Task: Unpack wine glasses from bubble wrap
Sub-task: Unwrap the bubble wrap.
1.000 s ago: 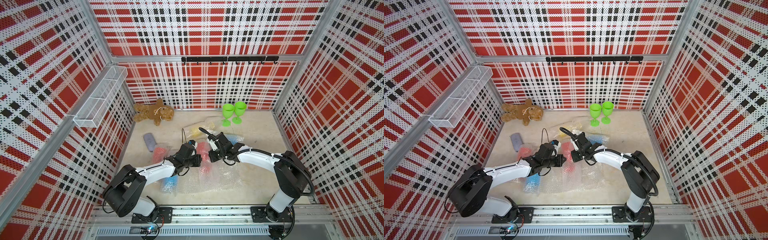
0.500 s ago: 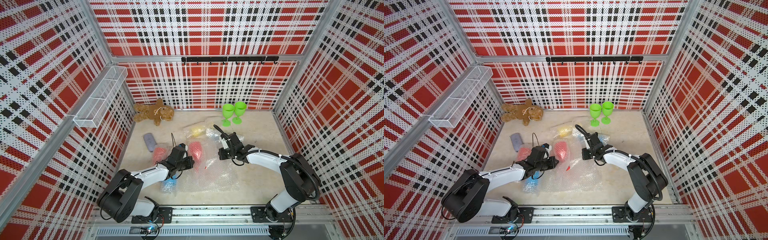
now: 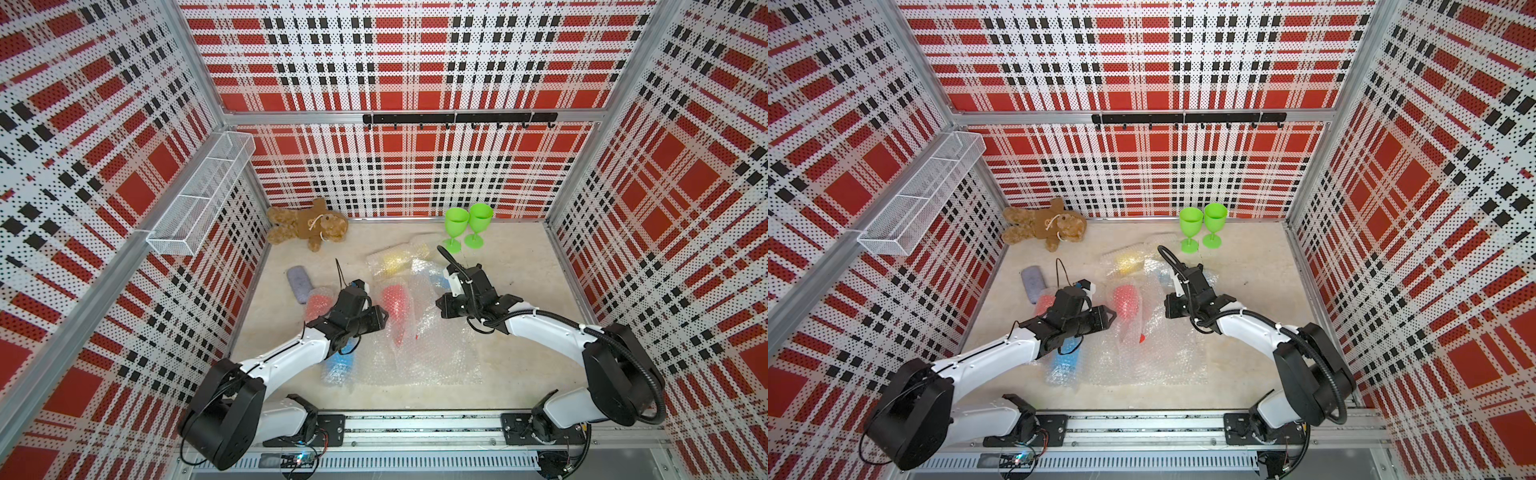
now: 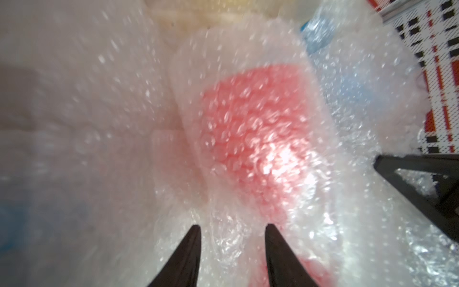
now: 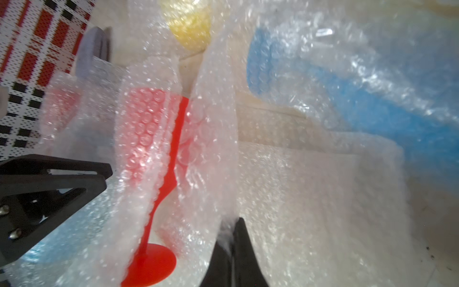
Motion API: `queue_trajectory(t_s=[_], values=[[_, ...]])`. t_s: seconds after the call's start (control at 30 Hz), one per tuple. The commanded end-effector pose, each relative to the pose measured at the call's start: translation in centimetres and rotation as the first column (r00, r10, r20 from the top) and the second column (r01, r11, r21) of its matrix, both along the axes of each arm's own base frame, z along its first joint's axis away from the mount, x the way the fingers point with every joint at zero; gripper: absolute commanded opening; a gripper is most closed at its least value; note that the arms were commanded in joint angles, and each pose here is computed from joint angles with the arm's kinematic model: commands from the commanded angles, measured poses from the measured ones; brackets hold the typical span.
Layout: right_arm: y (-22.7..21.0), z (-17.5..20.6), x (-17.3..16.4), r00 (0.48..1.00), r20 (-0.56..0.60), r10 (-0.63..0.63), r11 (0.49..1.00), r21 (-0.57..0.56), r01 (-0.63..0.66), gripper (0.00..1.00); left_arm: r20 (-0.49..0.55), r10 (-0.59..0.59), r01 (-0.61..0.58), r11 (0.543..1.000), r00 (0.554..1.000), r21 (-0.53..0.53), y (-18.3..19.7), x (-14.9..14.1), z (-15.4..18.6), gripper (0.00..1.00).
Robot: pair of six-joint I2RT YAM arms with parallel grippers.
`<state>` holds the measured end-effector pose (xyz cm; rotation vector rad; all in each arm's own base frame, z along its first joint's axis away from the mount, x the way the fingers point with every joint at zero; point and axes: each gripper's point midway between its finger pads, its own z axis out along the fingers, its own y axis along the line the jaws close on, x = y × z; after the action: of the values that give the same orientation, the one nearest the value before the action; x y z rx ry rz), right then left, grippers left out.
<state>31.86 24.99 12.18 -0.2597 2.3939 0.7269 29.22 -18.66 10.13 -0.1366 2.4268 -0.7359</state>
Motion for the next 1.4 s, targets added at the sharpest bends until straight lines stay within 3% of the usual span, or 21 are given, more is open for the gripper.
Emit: queue_trajectory(t_s=[0.0, 0.33, 0.53, 0.67, 0.77, 0.9, 1.03, 1.1, 1.2, 1.3, 1.37], values=[[0.0, 2.4, 0.1, 0.999, 0.018, -0.043, 0.995, 0.088, 0.042, 0.0, 0.039, 0.025, -0.027, 0.998, 0.999, 0.052, 1.5, 0.7, 1.9, 0.48], [-3.2, 1.5, -0.8, 0.978, -0.007, -0.21, 0.975, 0.071, 0.21, 0.0, 0.166, 0.022, -0.039, 0.994, 0.986, 0.099, 2.5, 2.2, 8.0, 0.48], [-3.9, 0.7, -1.4, 0.969, -0.048, -0.242, 0.967, 0.07, 0.245, 0.0, 0.186, -0.098, 0.089, 0.994, 0.978, 0.057, -2.2, 1.0, 10.6, 0.44], [-5.0, -0.5, -1.6, 0.961, -0.049, -0.272, 0.962, 0.014, 0.273, 0.01, 0.135, -0.245, 0.238, 0.969, 0.96, 0.066, -6.4, -1.3, 8.9, 0.4], [-5.9, -2.0, -1.6, 0.953, -0.069, -0.295, 0.956, -0.026, 0.294, 0.04, 0.06, -0.276, 0.269, 0.958, 0.959, 0.095, -6.8, -2.3, 5.5, 0.37], [-7.2, -3.9, -1.7, 0.939, -0.086, -0.334, 0.941, -0.082, 0.327, 0.09, -0.035, -0.172, 0.175, 0.975, 0.985, 0.138, -3.6, -2.1, 1.3, 0.35], [-8.3, -6.0, -1.8, 0.925, -0.107, -0.364, 0.927, -0.141, 0.348, 0.12, -0.078, -0.07, 0.079, 0.99, 0.995, 0.117, -0.8, -2.0, -1.5, 0.43], [-8.8, -7.1, -1.7, 0.919, -0.114, -0.377, 0.918, -0.179, 0.355, 0.2, -0.093, -0.054, 0.065, 0.991, 0.994, 0.121, -0.5, -1.9, -2.1, 0.45], [-9.7, -8.3, -1.6, 0.909, -0.133, -0.396, 0.903, -0.238, 0.359, 0.4, -0.085, -0.033, 0.044, 0.991, 0.996, 0.123, -0.7, -1.4, -2.1, 0.47], [-11.5, -6.2, -0.8, 0.905, -0.052, -0.422, 0.861, -0.337, 0.382, 0.54, -0.051, -0.053, 0.059, 0.992, 0.997, 0.116, -1.2, -0.9, -0.5, 0.47], [-12.8, -3.2, 0.0, 0.903, 0.053, -0.427, 0.833, -0.365, 0.416, 0.7, 0.007, -0.062, 0.06, 0.991, 0.998, 0.116, -1.3, -0.4, 1.7, 0.47]])
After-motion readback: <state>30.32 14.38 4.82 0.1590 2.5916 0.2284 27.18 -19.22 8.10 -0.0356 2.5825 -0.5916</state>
